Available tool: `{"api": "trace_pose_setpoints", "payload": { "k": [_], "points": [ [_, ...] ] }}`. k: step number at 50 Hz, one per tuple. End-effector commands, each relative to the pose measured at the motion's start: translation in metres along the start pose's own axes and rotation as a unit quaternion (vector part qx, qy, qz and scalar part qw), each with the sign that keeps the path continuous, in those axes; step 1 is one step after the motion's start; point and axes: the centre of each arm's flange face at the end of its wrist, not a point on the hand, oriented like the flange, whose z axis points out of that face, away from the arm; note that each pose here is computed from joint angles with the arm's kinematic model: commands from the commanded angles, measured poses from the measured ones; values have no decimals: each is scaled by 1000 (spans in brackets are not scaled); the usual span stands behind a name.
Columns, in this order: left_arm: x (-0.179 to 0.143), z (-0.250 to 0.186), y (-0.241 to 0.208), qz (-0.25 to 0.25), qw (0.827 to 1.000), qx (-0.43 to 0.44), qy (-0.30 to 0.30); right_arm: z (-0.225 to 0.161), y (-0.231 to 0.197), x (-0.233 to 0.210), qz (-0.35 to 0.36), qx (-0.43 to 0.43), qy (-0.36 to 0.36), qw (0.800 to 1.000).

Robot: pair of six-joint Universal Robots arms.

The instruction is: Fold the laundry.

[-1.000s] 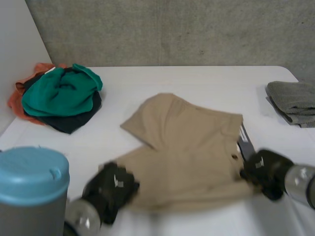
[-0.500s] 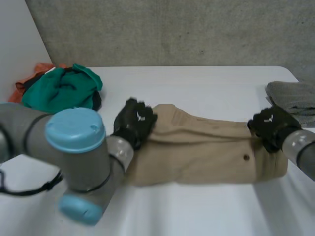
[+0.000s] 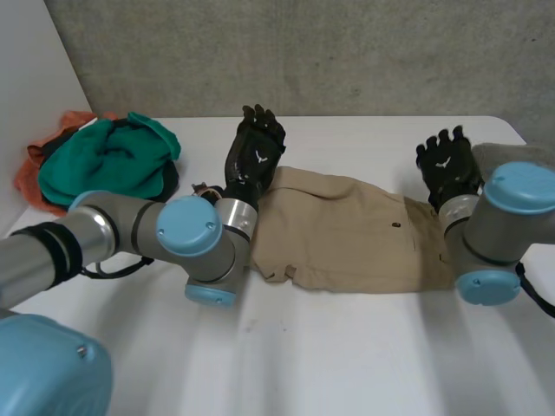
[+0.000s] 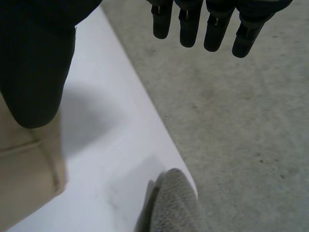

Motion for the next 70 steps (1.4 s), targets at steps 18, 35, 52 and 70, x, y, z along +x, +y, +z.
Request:
{"api": "trace_pose_setpoints", "payload": {
  "k": [18, 35, 52, 70],
  "points": [
    [-53, -92, -36, -187, 975, -98, 73, -89, 17, 40, 193, -155, -179, 952],
    [-61, -96, -38, -190, 974, -101, 69, -71, 41, 57, 120, -146, -98, 977],
    [-82, -111, -51, -214, 970, -100, 63, -84, -74, -1, -181, 162, -104, 964],
    [-96, -99, -49, -216, 971, -95, 43, -124, -120, -84, -74, 265, -270, 923]
  ]
}}
